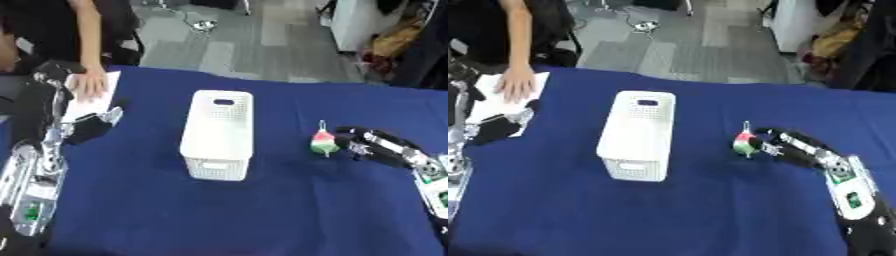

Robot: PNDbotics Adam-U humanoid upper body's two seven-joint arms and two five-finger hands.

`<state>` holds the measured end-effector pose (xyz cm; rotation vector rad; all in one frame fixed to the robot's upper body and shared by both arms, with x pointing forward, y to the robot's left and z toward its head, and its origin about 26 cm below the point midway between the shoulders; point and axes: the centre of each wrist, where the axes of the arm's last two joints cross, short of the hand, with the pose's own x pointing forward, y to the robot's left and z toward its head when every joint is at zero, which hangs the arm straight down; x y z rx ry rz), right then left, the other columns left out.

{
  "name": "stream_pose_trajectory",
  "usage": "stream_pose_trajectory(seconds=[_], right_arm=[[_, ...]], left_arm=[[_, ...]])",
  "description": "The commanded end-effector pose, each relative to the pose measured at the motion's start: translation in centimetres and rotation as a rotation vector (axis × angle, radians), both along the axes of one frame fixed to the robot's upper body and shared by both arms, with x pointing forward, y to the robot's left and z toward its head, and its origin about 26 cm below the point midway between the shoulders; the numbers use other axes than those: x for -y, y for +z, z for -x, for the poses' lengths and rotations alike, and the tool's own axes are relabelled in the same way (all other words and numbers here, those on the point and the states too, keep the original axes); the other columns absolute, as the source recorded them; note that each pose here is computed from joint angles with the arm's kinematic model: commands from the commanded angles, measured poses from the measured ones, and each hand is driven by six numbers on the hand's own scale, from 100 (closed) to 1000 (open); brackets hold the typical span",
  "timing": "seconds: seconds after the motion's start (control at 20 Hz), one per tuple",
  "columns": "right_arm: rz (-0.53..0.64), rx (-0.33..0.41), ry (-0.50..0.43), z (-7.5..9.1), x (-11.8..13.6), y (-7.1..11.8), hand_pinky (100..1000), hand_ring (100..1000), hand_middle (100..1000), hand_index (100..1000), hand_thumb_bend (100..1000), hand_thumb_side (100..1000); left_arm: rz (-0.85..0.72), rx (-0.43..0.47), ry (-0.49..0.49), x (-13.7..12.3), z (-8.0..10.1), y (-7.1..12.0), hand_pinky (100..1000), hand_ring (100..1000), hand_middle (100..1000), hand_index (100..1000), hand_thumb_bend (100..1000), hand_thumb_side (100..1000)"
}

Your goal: Pick up objects on the table and place them in the box.

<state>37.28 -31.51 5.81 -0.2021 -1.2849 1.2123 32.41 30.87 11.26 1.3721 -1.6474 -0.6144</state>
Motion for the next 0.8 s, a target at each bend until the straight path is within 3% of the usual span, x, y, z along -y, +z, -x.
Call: stream_pose_trajectory(seconds=[0.05, 0.1, 0.15, 0.2, 0.25, 0.3, 0.35, 0.4, 0.45, 0.5, 0.6, 0.65, 0.8], right_arm=[[0.012, 0.023, -0.008, 0.1, 0.2, 1.2, 611, 691, 760, 882, 548, 1000], [0.014, 0.025, -0.006, 0.3, 0.2, 1.5, 642, 749, 821, 932, 524, 1000], [0.015, 0.036, 0.001, 0.2, 0.2, 2.0, 609, 680, 747, 864, 562, 1000], [0.011, 0.061, 0.019, 0.2, 0.3, 3.2, 615, 686, 754, 872, 573, 1000], [0.003, 0.048, 0.015, 0.4, 0.4, 3.1, 608, 679, 746, 863, 558, 1000], [0.000, 0.072, 0.031, 0.2, 0.4, 4.2, 633, 693, 749, 849, 665, 1000], [-0.021, 0.160, 0.078, -0.3, 0.6, 7.2, 629, 708, 762, 852, 704, 1000], [-0.051, 0.174, 0.096, -0.3, 0.9, 8.1, 632, 698, 753, 851, 665, 1000], [-0.083, 0.243, 0.117, -0.6, 1.0, 10.5, 636, 731, 788, 862, 776, 1000], [-0.121, 0.291, 0.126, -0.8, 1.1, 12.2, 642, 740, 801, 873, 671, 1000], [-0.199, 0.374, 0.135, -0.9, 0.9, 15.1, 647, 745, 810, 883, 673, 1000], [-0.237, 0.377, 0.134, -0.8, 0.7, 15.7, 700, 802, 890, 965, 682, 1000], [-0.367, 0.307, 0.126, -0.3, -0.6, 15.5, 738, 844, 939, 1000, 686, 1000]], left_arm=[[-0.006, 0.040, -0.003, 0.1, -0.1, 1.2, 100, 455, 686, 730, 506, 465], [-0.006, 0.040, -0.002, 0.1, -0.1, 1.2, 100, 455, 686, 731, 507, 466], [-0.005, 0.040, -0.001, 0.0, -0.1, 1.2, 100, 455, 684, 728, 502, 461], [-0.005, 0.038, 0.002, 0.0, -0.1, 1.1, 100, 455, 685, 728, 502, 460], [-0.004, 0.039, 0.001, 0.0, -0.1, 1.1, 100, 455, 684, 728, 502, 461], [-0.005, 0.037, 0.003, 0.0, -0.1, 1.1, 100, 455, 685, 729, 503, 461], [-0.009, 0.031, 0.005, -0.2, 0.0, 0.9, 100, 455, 685, 729, 503, 460], [-0.010, 0.031, 0.007, -0.2, 0.0, 0.9, 100, 455, 685, 729, 503, 460], [-0.014, 0.025, 0.009, -0.3, 0.1, 0.8, 100, 454, 685, 729, 513, 461], [-0.016, 0.021, 0.010, -0.4, 0.1, 0.8, 100, 454, 685, 730, 503, 457], [-0.021, 0.011, 0.014, -0.5, 0.1, 0.6, 100, 454, 685, 730, 503, 456], [-0.023, 0.008, 0.015, -0.5, 0.1, 0.6, 100, 453, 686, 730, 504, 454], [-0.021, 0.006, 0.019, -0.4, 0.1, 0.6, 100, 453, 686, 730, 504, 453]])
